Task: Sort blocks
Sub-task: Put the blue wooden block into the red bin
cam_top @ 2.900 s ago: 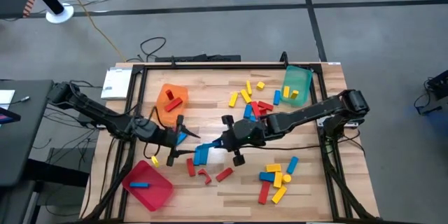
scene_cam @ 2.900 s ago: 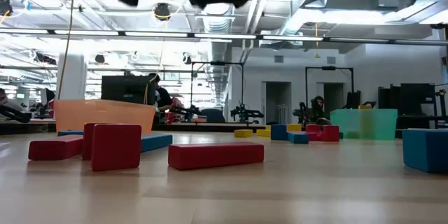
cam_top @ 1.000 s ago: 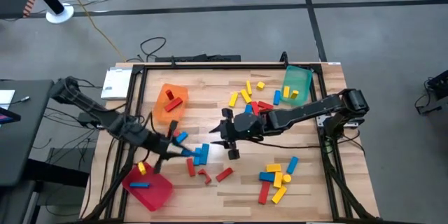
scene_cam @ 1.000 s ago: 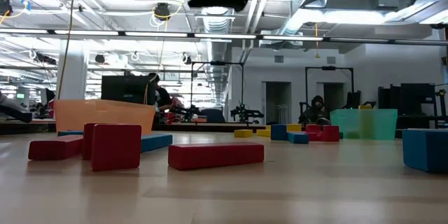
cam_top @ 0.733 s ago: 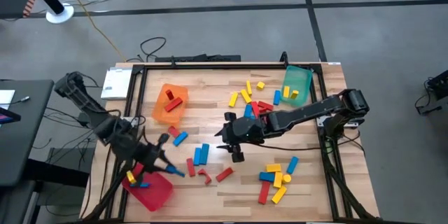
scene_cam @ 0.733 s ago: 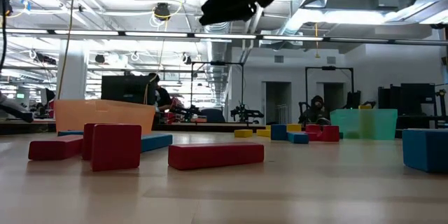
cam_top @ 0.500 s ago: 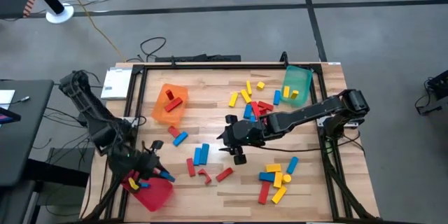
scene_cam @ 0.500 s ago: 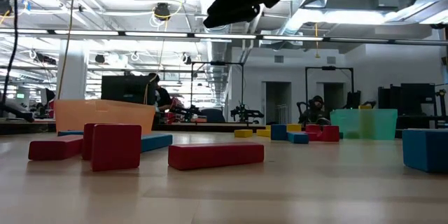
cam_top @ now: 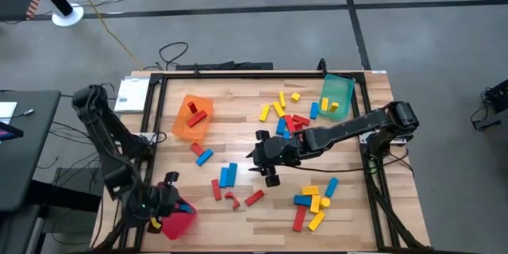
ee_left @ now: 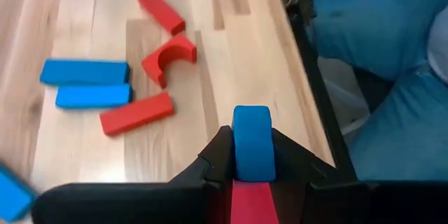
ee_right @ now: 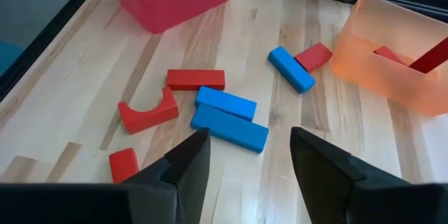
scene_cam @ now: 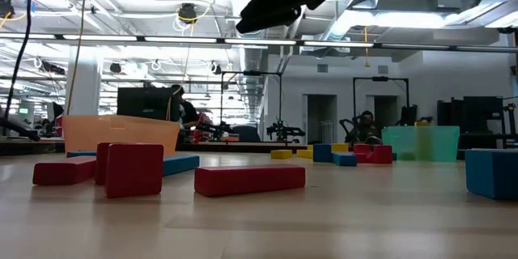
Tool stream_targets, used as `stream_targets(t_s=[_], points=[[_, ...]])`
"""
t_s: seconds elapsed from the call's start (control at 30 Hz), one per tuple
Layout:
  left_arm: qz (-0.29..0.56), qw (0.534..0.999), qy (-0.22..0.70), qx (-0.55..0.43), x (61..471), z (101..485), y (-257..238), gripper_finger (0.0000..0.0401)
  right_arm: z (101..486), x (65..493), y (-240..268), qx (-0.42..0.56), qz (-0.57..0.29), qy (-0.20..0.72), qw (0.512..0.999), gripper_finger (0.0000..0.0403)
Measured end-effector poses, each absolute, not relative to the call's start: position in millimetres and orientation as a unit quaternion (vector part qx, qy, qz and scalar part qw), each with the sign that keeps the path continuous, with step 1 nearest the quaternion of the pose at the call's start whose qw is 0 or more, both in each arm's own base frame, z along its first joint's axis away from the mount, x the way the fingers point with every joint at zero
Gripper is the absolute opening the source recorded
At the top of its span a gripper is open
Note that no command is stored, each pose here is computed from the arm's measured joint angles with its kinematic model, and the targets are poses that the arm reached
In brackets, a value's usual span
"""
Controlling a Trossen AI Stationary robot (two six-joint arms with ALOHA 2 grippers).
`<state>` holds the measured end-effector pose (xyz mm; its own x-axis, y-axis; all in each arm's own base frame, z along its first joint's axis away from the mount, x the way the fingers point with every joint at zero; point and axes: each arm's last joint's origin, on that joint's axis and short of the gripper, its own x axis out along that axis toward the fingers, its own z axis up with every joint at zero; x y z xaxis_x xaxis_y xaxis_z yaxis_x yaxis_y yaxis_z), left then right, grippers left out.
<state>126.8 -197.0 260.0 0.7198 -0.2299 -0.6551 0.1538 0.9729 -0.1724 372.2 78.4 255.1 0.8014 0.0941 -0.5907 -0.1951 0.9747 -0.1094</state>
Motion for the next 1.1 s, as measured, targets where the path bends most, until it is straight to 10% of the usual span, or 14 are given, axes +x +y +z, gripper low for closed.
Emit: stream_targets(t_s=[1.1], points=[[0.015, 0.900, 0.431, -0.065, 139.9, 192.8, -228.5, 0.0070, 253.4, 369.5, 84.0, -0.099, 0.088, 0.315, 0.940, 0.0209]])
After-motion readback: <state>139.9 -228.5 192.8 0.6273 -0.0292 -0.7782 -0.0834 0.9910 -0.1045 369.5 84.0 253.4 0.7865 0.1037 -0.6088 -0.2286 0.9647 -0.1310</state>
